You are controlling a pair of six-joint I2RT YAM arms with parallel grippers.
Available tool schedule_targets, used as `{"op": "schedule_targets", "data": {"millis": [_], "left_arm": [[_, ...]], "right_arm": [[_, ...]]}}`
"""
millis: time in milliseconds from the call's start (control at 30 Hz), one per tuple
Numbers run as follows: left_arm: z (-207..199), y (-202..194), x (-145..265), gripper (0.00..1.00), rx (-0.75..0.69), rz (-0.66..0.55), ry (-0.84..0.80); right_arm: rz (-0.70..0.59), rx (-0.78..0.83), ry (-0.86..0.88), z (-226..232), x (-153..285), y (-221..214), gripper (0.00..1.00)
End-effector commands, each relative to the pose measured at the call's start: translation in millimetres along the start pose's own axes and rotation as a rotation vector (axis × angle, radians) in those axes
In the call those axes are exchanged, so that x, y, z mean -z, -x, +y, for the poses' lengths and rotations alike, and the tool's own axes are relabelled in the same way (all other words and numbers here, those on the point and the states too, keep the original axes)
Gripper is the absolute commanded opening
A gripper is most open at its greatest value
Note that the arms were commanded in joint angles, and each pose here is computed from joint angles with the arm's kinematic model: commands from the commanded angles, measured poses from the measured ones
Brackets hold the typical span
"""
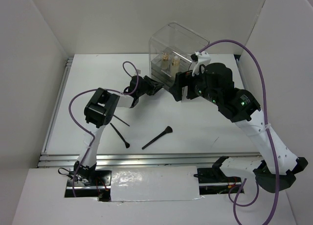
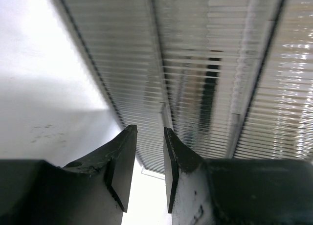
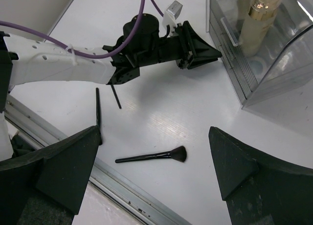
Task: Organize the makeup
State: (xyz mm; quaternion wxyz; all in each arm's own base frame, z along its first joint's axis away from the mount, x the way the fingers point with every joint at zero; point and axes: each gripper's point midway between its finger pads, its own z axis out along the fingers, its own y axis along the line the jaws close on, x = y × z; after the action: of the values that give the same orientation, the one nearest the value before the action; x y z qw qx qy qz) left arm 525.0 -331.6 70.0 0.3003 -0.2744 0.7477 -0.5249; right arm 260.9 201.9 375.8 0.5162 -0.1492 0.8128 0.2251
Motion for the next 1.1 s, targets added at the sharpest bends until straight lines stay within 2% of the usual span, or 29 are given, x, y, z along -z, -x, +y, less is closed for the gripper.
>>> {"op": "schedule_targets", "data": {"millis": [0, 267, 467, 1067], "left_arm": [[-7.9, 8.4, -8.1, 0.40, 0.002, -0.025, -0.054], [-15.8, 14.0, -12.3, 0.37, 0.014, -0.034, -0.091], [-27.2, 14.6, 1.4, 0.38, 0.024, -0.052, -0.127], [-49.3, 16.4, 14.9, 0.47, 0.020, -0.061, -0.187]], "right_arm": [[-0.044, 0.002, 0.017, 3.1, 1.1, 12.7, 1.00], [-0.039, 0.001, 0.022, 4.1, 0.0, 11.8, 1.00], [-0.042, 0.000, 0.018, 3.5, -2.5, 13.2, 1.00], [-0.028, -0.006, 0.042, 8.5, -9.0, 10.2, 1.00]]}}
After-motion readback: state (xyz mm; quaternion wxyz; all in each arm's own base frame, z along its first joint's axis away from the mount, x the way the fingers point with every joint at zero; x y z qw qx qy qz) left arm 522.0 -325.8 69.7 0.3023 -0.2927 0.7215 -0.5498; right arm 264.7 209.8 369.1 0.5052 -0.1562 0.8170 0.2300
